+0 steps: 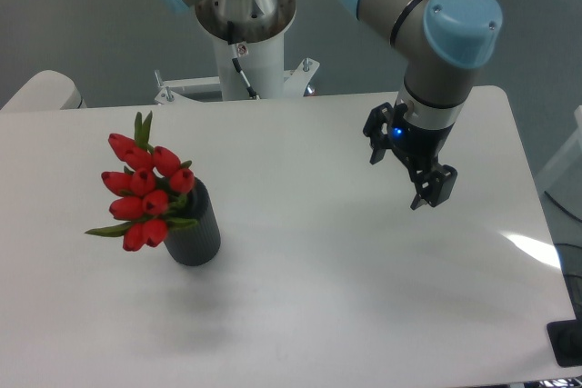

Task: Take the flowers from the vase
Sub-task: 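Move the open gripper toward the red tulip bouquet in the black vase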

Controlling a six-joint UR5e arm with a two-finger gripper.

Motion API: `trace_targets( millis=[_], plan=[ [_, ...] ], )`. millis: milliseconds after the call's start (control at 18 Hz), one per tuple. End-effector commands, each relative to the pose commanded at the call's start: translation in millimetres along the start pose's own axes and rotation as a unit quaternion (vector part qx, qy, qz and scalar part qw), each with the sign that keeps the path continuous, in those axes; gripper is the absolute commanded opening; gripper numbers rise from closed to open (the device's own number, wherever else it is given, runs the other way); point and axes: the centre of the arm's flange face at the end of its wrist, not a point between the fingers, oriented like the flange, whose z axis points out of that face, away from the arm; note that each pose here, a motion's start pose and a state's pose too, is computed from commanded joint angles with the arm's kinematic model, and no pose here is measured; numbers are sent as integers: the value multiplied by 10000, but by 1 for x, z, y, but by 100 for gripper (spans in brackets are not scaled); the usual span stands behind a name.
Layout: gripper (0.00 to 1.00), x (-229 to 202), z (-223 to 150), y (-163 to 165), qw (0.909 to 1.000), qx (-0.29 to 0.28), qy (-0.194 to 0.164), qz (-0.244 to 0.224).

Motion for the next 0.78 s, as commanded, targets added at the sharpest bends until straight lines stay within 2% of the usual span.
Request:
trace_targets(
  millis=[389, 778],
  plan=[
    [100, 6, 3, -5, 10000, 43, 47, 17],
    [100, 38, 9, -12, 9987, 479, 74, -176]
  ],
)
